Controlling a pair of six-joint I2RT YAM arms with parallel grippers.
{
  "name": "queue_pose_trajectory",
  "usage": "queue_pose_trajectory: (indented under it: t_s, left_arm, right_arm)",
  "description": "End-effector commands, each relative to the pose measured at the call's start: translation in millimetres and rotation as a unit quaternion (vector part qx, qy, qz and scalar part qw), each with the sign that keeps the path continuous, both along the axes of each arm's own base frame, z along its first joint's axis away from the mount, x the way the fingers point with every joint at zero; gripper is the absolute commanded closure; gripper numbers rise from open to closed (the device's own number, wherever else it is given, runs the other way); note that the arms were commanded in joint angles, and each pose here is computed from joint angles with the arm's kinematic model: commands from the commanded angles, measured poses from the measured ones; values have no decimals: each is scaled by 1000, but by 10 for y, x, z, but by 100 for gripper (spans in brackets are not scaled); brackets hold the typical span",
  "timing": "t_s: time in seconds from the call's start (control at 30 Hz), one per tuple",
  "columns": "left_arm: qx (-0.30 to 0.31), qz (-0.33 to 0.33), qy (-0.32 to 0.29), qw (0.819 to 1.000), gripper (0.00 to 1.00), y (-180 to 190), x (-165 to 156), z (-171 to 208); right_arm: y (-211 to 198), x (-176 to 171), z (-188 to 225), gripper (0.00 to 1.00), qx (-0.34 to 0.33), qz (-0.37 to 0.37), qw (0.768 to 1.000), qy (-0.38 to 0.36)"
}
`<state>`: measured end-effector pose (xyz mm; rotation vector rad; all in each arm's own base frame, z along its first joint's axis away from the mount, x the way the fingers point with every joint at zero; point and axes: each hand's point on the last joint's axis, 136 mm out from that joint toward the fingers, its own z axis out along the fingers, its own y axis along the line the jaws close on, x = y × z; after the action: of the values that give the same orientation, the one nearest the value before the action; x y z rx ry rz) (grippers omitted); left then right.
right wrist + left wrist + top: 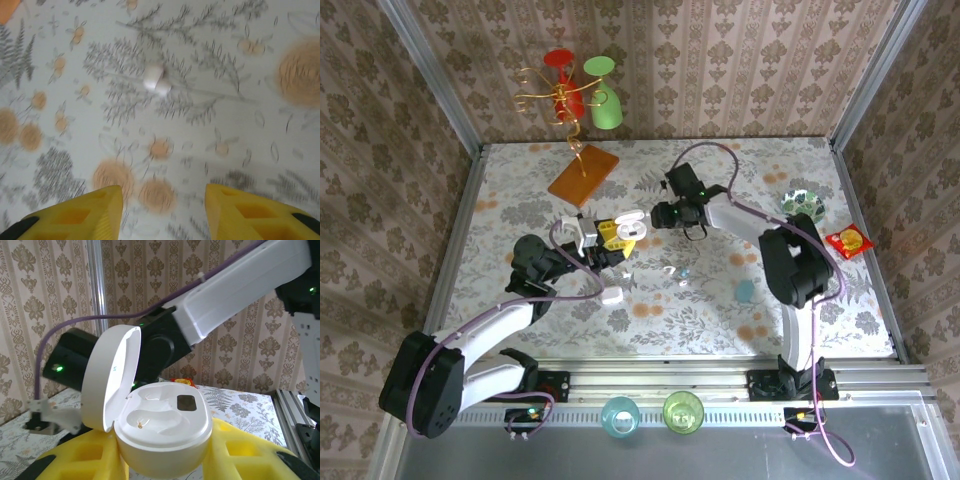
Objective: Insert wireless bluetooth earbuds into charging case
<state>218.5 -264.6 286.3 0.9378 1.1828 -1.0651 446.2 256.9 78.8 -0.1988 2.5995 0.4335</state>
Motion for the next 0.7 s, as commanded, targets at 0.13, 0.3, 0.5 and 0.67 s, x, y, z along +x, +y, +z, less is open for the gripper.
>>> queue_pose_trajectory:
  t_s: [0.13, 0.3, 0.5, 0.67]
  left_arm:
    - [-4, 1, -17, 1000, 71, 30, -26, 41]
    - [-3, -1, -15, 1000, 71, 29, -34, 24]
    - [-9, -5, -18, 1000, 71, 36, -61, 61]
    - [-10, -7, -16, 1000, 70, 36, -67, 59]
  right_arm:
    - [26, 242, -221, 56, -123, -15, 992, 0]
    - [172, 379, -266, 58, -158, -7, 987, -14]
    - [276, 496, -340, 61, -200, 8, 979, -22]
    - [299, 584, -385, 63, -222, 10, 975, -24]
